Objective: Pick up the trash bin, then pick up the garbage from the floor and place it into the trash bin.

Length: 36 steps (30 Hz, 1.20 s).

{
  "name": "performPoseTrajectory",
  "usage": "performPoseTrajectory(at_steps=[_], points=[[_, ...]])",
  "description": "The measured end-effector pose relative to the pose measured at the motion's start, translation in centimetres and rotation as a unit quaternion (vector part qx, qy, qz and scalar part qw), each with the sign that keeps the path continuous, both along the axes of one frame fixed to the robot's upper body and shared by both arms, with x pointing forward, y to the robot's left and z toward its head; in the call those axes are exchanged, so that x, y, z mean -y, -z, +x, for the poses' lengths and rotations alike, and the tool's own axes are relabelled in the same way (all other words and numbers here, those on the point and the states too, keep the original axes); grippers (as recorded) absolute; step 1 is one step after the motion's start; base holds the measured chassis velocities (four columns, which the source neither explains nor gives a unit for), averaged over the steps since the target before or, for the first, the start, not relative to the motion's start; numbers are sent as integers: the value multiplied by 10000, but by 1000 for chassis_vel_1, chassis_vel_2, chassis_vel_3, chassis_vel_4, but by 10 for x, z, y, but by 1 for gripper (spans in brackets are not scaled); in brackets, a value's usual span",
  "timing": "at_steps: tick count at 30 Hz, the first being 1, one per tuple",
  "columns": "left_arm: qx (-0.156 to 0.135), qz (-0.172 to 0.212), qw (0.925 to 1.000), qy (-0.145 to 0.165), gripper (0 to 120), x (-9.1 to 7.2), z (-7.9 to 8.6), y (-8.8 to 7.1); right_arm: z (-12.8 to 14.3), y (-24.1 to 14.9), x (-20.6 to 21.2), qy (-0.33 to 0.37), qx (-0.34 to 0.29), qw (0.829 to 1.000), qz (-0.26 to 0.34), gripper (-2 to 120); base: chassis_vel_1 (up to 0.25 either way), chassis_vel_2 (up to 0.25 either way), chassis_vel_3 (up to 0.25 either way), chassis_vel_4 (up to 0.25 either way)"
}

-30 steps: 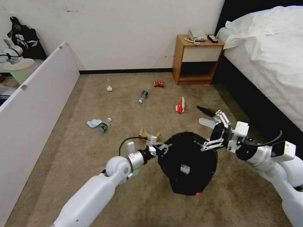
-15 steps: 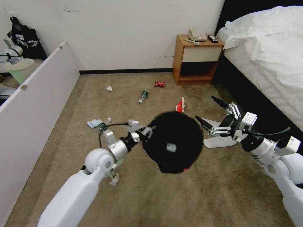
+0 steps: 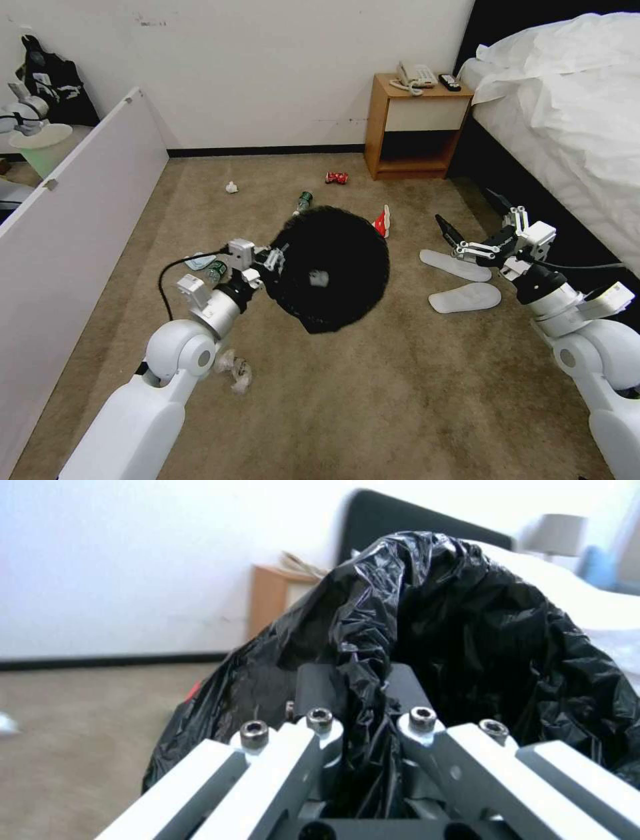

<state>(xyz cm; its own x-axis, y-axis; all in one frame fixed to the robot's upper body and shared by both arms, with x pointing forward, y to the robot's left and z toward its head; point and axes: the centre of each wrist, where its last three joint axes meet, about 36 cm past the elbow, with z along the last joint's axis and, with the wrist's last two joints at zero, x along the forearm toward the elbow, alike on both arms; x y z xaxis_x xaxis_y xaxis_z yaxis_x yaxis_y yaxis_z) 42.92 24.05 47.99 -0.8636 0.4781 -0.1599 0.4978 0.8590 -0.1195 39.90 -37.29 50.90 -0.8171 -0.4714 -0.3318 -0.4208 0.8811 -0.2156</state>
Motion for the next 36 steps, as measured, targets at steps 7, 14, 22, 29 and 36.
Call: performPoseTrajectory(at_steps=[7, 14, 22, 29, 36], points=[[485, 54, 9973, -542, 4, -8, -6, -14, 0, 10, -8, 471, -222, 9986, 50, 100, 0, 0, 0, 0], [791, 108, 9933, -838, 4, -19, -13, -30, -4, 10, -20, 1240, -540, 9904, 292, 100, 0, 0, 0, 0], [868, 30, 9926, -853, 4, -28, -19, -38, -3, 14, -19, 1684, -543, 9837, 332, 100, 0, 0, 0, 0], [618, -224, 9947, -794, 4, -33, -21, -37, -2, 19, -19, 1672, -424, 9848, 222, 100, 0, 0, 0, 0], [418, -483, 9951, -759, 4, -42, -25, -40, -3, 23, -18, 1494, -407, 9879, 119, 100, 0, 0, 0, 0]])
